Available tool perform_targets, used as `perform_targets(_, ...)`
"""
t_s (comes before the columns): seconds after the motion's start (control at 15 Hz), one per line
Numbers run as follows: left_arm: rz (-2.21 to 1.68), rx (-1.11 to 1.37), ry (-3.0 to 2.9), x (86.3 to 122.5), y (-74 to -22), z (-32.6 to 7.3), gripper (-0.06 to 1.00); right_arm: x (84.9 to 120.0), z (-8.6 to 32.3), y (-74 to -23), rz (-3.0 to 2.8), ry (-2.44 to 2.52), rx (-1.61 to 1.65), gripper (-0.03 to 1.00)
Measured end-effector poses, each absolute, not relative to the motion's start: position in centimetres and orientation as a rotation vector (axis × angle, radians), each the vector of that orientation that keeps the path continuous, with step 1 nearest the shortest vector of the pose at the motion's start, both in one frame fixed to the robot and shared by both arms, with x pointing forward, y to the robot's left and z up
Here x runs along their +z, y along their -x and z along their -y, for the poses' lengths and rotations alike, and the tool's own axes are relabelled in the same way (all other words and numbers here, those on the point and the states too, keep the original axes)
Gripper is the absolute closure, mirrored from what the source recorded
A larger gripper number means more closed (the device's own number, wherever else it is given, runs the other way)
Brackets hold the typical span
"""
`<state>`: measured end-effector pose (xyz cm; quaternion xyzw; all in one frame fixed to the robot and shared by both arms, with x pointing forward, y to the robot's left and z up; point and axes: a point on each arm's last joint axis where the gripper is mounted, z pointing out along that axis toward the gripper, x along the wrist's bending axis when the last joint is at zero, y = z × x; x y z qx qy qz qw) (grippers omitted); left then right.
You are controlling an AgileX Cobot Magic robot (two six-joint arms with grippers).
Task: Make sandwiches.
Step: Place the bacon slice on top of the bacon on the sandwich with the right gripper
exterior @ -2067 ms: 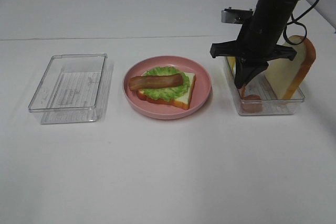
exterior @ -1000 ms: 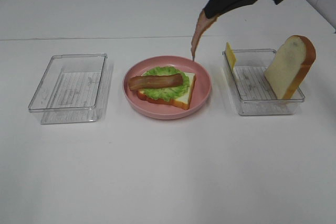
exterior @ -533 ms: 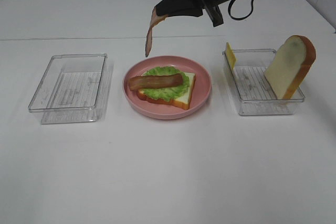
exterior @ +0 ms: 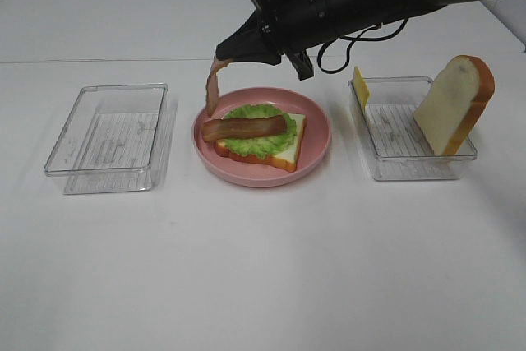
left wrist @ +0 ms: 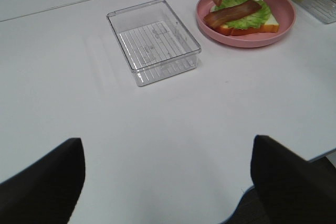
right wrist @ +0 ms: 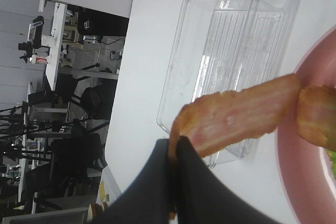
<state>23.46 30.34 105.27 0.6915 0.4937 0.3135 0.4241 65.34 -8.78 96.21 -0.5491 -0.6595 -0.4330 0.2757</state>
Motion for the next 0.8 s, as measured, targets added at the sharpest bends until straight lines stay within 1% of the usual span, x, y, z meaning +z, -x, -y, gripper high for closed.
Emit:
perform_targets(0.27, -1.234, 0.785, -1.731, 105.27, -23.46, -30.34, 0.13, 95.81, 8.71, -65.50, 1.774, 1.501, -1.162, 0.97)
perform_targets(0.53, -1.234, 0.785, -1.731, 105.27, -23.46, -30.34, 0.13, 95.10, 9.09, -65.42, 1.797, 1.580, -1.067, 0.97)
perform_targets(0.8, -1.234, 0.785, -1.731, 105.27, -23.46, -30.34, 0.13, 96.01, 8.64, -65.85, 1.677, 1.559, -1.180, 0.97)
